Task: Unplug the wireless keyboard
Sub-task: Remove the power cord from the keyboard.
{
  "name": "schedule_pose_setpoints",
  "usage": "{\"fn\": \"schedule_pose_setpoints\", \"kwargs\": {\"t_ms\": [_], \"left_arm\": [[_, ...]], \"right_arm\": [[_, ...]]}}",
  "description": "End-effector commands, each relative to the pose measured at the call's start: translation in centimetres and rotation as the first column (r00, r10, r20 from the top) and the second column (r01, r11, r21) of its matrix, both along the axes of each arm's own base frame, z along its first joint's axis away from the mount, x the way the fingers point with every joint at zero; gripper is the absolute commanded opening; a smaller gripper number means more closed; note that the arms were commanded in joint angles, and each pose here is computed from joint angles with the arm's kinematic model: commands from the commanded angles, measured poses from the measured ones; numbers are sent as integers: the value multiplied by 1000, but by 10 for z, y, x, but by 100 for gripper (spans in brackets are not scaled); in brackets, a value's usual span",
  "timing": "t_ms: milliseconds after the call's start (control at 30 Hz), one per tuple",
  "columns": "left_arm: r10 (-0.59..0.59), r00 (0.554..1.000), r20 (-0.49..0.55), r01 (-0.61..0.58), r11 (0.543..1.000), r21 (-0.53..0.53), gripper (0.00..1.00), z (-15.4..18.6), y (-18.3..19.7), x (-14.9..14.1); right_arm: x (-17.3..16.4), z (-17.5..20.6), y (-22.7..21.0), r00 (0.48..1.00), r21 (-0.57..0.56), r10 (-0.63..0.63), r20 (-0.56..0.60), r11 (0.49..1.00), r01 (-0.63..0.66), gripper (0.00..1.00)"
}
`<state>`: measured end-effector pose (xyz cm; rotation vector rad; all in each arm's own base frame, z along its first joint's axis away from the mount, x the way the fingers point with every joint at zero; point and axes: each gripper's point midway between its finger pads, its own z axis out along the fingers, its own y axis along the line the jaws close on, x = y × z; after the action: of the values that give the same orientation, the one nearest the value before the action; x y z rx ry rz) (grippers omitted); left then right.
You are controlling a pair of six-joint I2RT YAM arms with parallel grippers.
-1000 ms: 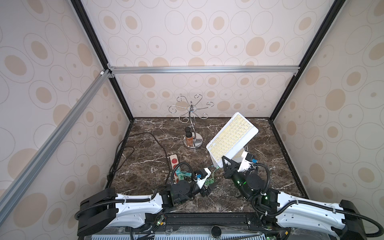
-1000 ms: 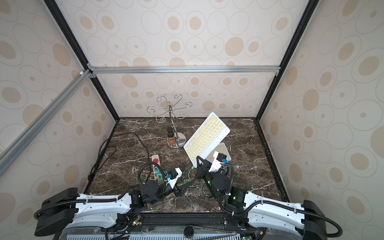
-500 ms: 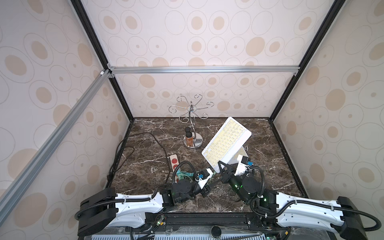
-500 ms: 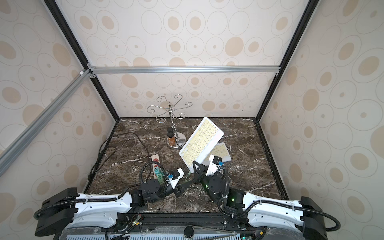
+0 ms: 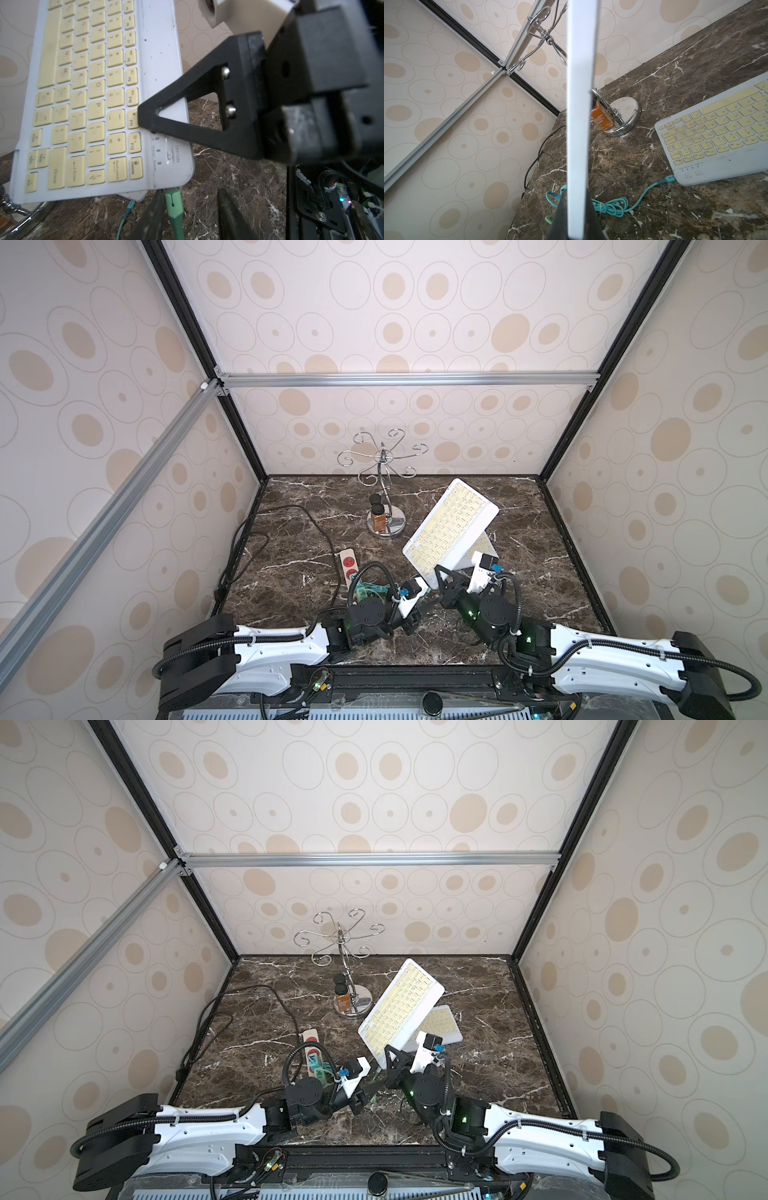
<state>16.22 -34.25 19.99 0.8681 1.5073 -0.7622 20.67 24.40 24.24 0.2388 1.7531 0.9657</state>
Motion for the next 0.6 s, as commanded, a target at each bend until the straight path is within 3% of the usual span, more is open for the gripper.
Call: {"fn": "schedule_pose_setpoints", "kwargs": {"t_ms": [0, 400, 567], "left_arm": [[13, 1000, 16, -12, 1000, -22, 44, 16, -6, 6], [29, 999, -16, -29, 1000, -6, 35, 9, -8, 13], [26, 999, -19, -26, 1000, -9, 20, 10, -8, 13]], "right_arm": [[-2, 27, 6, 1000, 87, 19, 24, 996, -21, 0], [-5, 29, 8, 999, 102, 41, 22, 994, -43, 0], [-5, 29, 7, 999, 102, 39, 23, 994, -41, 0]]}}
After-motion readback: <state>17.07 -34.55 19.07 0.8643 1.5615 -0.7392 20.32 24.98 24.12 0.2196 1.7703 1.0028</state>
